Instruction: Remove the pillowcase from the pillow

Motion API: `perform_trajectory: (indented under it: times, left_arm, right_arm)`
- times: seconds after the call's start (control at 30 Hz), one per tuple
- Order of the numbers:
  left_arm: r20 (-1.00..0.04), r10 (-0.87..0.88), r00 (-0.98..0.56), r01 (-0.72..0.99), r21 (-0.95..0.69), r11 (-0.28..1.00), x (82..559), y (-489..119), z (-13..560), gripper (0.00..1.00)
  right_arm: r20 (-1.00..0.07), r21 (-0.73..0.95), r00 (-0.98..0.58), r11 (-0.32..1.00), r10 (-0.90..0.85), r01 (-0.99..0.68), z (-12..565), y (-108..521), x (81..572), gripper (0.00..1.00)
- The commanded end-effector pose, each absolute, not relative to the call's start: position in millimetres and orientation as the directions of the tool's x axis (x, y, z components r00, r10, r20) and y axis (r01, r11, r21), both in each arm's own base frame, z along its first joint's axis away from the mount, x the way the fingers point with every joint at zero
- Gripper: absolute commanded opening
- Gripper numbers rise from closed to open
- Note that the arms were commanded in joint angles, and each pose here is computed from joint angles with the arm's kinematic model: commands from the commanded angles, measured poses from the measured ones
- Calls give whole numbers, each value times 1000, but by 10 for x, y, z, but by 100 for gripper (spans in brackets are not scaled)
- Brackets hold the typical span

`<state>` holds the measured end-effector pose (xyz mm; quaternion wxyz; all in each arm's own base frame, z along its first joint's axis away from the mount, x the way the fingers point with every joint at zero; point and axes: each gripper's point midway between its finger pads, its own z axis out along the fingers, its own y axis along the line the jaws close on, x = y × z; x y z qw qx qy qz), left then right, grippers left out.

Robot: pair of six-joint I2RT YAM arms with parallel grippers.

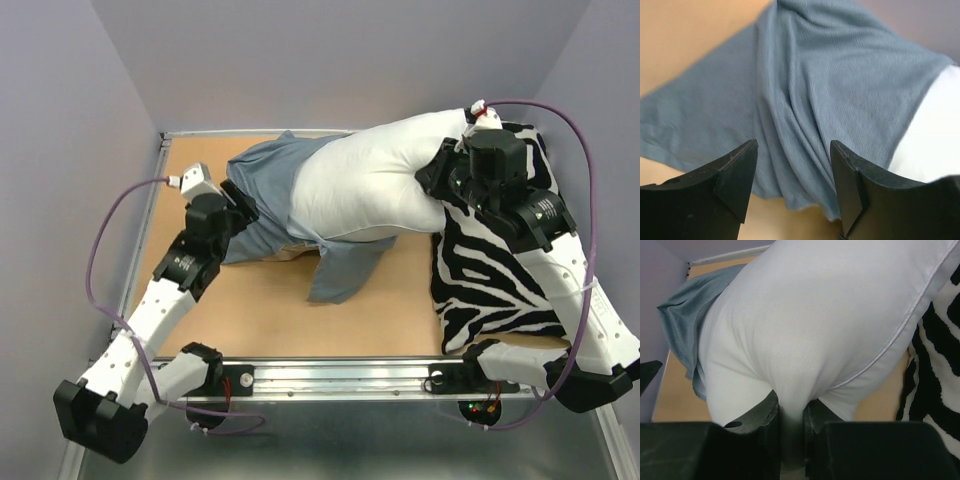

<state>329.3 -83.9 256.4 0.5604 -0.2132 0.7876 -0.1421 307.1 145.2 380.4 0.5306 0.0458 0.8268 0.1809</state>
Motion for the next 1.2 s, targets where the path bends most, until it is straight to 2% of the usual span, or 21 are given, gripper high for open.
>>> perform_trajectory:
  times: [0.0, 0.1, 0.3, 0.43, 0.7, 0.77, 0.83, 0.87, 0.9, 1.0, 1.03, 1.1, 1.17]
  left_arm:
    - [-686, -671, -282, -233, -629, 742, 3048, -1027, 2138, 70]
    - [-625, -735, -264, -165, -721, 673, 2921, -1233, 2101, 70]
    - [-633, -719, -287, -55, -738, 672, 2885, -1513, 1810, 71]
    - [-637, -727, -255, 55, -760, 647, 2922, -1614, 1862, 72]
    - [-655, -700, -286, 24, -735, 678, 3059, -1702, 1661, 70]
    - [-658, -701, -275, 17, -732, 681, 3083, -1665, 1660, 57]
    - [-666, -702, -252, 8, -727, 686, 3104, -1600, 1709, 35]
    - [-680, -687, -256, -29, -705, 709, 3102, -1520, 1652, 9]
    - [-689, -685, -239, -39, -698, 715, 3092, -1455, 1724, 0]
    - [-757, -627, -185, -147, -610, 779, 3075, -1132, 1901, 0]
    - [-774, -624, -111, -206, -596, 776, 3110, -945, 2113, 0]
    - [-831, -542, -123, -311, -486, 816, 3076, -653, 2082, 0]
    - [-845, -526, -93, -419, -446, 791, 3174, -190, 2119, 0]
  right_arm:
    - [-895, 406, -276, 897, 351, -174, 4277, 1464, 3128, 1]
    - [-895, 403, -277, 899, 349, -172, 4248, 1459, 3124, 0]
    - [-896, 395, -288, 903, 338, -168, 4172, 1462, 3135, 1]
    - [-894, 395, -295, 903, 337, -168, 4144, 1468, 3133, 1]
    - [-898, 390, -288, 906, 334, -166, 4165, 1456, 3138, 0]
    - [-898, 389, -287, 906, 333, -168, 4176, 1458, 3137, 0]
    - [-900, 386, -282, 907, 332, -166, 4187, 1447, 3135, 1]
    - [-902, 383, -279, 909, 330, -165, 4192, 1439, 3133, 0]
    - [-903, 381, -277, 910, 329, -161, 4195, 1429, 3134, 1]
    - [-910, 367, -261, 920, 323, -138, 4210, 1366, 3138, 1]
    - [-914, 358, -249, 926, 322, -116, 4232, 1315, 3147, 1]
    - [-919, 353, -224, 931, 325, -97, 4308, 1247, 3132, 1]
    - [-925, 349, -191, 933, 329, -87, 4485, 1177, 3094, 1]
